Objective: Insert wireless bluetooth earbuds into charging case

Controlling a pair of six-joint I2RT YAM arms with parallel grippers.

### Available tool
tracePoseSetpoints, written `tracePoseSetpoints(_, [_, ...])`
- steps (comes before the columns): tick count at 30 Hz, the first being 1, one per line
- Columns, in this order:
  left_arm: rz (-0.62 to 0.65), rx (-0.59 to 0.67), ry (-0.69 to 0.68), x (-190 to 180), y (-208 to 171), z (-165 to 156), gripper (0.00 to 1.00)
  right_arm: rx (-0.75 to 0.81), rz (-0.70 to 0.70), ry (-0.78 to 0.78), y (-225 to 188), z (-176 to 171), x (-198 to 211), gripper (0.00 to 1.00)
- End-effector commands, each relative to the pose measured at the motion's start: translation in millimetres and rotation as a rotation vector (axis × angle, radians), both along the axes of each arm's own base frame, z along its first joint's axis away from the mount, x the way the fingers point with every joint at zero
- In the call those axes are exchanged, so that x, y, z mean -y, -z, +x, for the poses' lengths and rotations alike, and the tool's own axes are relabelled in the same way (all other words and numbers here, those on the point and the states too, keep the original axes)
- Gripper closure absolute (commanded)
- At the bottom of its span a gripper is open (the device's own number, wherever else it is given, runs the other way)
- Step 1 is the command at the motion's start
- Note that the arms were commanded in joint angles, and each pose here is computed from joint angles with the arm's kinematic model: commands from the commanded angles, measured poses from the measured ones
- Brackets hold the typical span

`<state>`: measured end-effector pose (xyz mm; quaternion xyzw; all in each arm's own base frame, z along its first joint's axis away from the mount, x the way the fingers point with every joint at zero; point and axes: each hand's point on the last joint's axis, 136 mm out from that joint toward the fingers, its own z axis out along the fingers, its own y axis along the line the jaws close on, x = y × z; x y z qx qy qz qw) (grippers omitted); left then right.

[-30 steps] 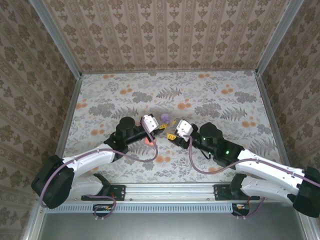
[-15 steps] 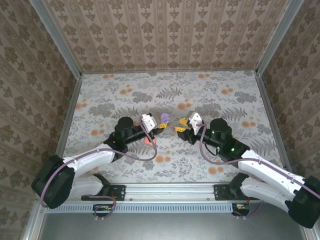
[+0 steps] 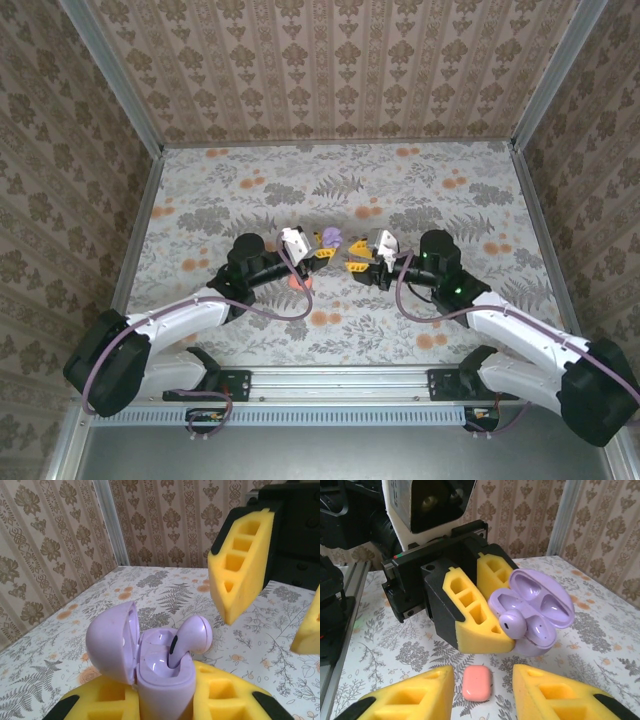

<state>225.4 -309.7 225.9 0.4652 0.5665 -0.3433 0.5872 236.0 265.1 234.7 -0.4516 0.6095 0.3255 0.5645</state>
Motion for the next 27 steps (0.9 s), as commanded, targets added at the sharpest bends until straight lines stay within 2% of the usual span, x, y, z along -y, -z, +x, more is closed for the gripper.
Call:
tracePoseSetpoints(1, [-0.029,0.000,0.021,0,-4,-4,0.85,0.071,0.032,-0.031,-13,1,-5,0.64])
tracePoseSetpoints(27, [-0.028,0.009,0.012,0,-5,-2,0.85,0.075,0.053,0.019,-13,19,-9,0.77])
